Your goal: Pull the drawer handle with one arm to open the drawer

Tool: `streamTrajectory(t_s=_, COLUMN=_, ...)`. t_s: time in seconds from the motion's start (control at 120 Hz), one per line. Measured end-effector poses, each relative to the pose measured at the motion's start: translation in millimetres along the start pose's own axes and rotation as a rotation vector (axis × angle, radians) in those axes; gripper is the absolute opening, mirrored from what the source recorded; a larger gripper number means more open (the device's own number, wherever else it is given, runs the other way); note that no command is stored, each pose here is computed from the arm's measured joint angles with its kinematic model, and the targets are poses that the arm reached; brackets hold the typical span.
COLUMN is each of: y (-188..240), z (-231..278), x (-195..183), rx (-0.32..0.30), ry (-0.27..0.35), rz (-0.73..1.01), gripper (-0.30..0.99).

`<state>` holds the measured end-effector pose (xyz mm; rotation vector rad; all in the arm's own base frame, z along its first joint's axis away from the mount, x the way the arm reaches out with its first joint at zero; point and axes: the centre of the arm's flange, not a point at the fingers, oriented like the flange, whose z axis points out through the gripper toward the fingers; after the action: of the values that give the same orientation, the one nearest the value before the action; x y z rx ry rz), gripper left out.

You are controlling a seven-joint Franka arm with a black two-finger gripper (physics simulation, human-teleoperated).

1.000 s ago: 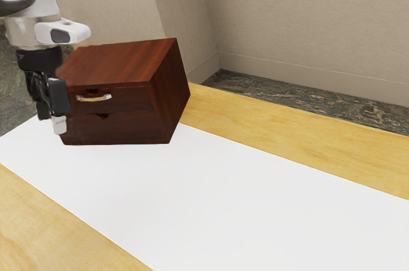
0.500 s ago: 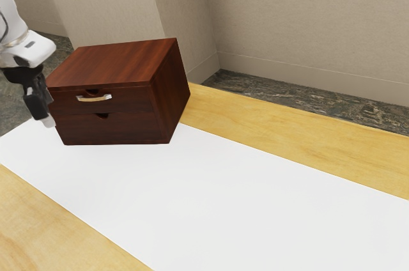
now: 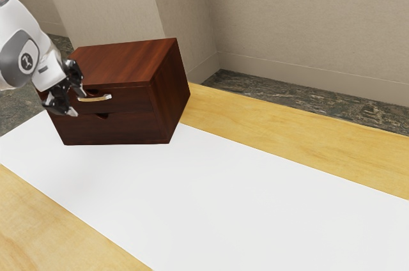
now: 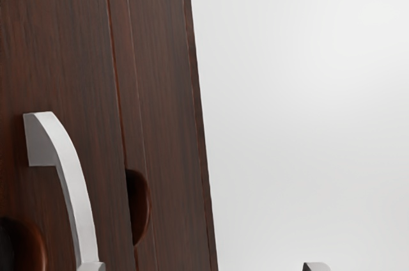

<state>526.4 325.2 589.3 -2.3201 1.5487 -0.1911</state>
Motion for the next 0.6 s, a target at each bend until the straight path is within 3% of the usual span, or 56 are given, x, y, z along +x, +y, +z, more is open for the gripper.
streamTrajectory(t_s=0.333, y=-16.9, z=25.2, x=-8.8, rx=0.075, ry=0.066, rz=0.160, gripper=0.29)
streamTrajectory(t_s=0.6, y=-20.2, z=29.3, x=-9.6, rx=0.149, ry=0.159, rz=0.165, gripper=0.28)
